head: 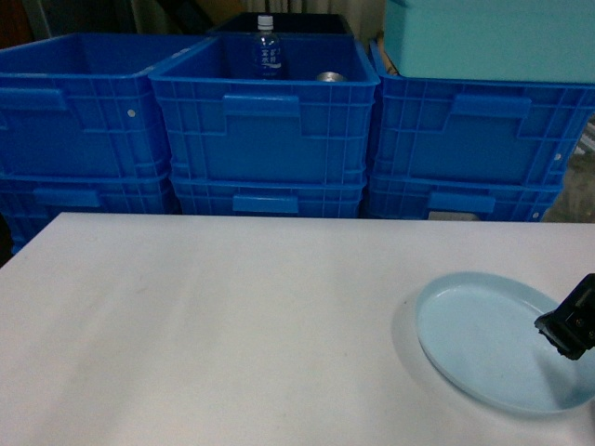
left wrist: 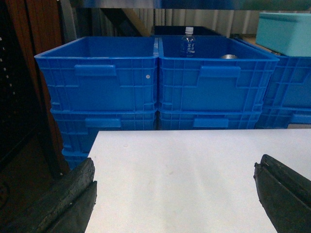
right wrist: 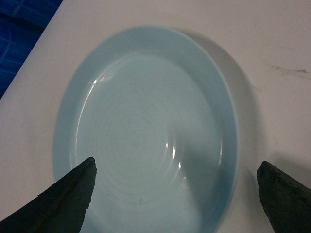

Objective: Place blue tray on left shelf second layer neatly

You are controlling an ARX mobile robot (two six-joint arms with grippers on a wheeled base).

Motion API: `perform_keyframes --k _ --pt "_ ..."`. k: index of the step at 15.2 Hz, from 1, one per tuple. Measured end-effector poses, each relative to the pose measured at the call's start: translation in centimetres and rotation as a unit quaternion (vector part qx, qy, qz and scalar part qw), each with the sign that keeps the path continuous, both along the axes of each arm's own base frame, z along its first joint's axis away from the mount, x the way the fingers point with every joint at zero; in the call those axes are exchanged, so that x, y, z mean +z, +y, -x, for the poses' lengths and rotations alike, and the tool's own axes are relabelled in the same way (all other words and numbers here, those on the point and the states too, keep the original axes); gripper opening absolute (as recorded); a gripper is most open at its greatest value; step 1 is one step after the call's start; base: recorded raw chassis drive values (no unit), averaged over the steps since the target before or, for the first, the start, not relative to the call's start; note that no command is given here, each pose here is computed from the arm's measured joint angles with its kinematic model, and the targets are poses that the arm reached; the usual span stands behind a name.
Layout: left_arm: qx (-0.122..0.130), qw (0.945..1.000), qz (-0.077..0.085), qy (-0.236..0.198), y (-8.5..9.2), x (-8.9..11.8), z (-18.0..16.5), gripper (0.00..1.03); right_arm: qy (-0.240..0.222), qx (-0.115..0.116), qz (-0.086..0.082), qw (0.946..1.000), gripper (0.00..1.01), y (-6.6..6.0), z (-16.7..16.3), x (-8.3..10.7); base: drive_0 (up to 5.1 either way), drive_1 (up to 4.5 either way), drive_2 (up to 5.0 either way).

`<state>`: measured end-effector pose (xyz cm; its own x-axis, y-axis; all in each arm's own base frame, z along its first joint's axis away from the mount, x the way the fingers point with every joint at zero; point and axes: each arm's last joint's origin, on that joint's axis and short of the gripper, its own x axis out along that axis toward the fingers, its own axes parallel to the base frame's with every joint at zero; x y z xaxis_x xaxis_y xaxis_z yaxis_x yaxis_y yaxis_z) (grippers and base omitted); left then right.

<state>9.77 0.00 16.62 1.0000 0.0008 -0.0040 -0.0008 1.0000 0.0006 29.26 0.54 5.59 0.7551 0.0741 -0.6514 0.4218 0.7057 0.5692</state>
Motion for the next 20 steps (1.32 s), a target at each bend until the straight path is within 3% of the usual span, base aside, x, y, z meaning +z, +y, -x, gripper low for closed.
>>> perform_keyframes --k 4,7,8,16,17,18,19,20 --pt "0.000 1.0000 0.000 0.000 0.0 0.0 0.0 0.98 0.015 -0.023 0.009 0.9996 0.98 -0.3 0.2 -0.3 0.0 0.00 0.0" --pt "0.000 1.0000 0.000 0.000 0.0 0.0 0.0 0.98 0.017 -0.028 0.013 0.9994 0.98 0.1 0.2 -0.3 0.0 0.00 0.0" --pt "0.000 1.0000 0.000 0.000 0.0 0.0 0.0 0.98 0.018 -0.025 0.013 0.9994 0.94 0.4 0.2 -0.4 0.0 0.00 0.0" --pt "0.000 1.0000 0.000 0.000 0.0 0.0 0.0 0.98 0.036 -0.024 0.015 0.9989 0.33 2.3 -0.2 -1.2 0.0 0.00 0.0" --pt "0.000 1.0000 0.000 0.000 0.0 0.0 0.0 0.98 0.035 -0.023 0.016 0.9990 0.23 2.6 -0.3 -1.2 0.0 0.00 0.0" --pt "0.000 1.0000 0.000 0.000 0.0 0.0 0.0 0.98 0.032 -0.030 0.019 0.9989 0.02 2.6 -0.6 -1.3 0.0 0.00 0.0" --pt "0.000 1.0000 0.000 0.000 0.0 0.0 0.0 0.98 0.027 -0.024 0.015 0.9992 0.02 2.2 -0.4 -1.0 0.0 0.00 0.0" --pt "0.000 1.0000 0.000 0.000 0.0 0.0 0.0 0.98 -0.017 -0.002 0.056 0.9983 0.02 1.4 -0.3 2.4 0.0 0.00 0.0"
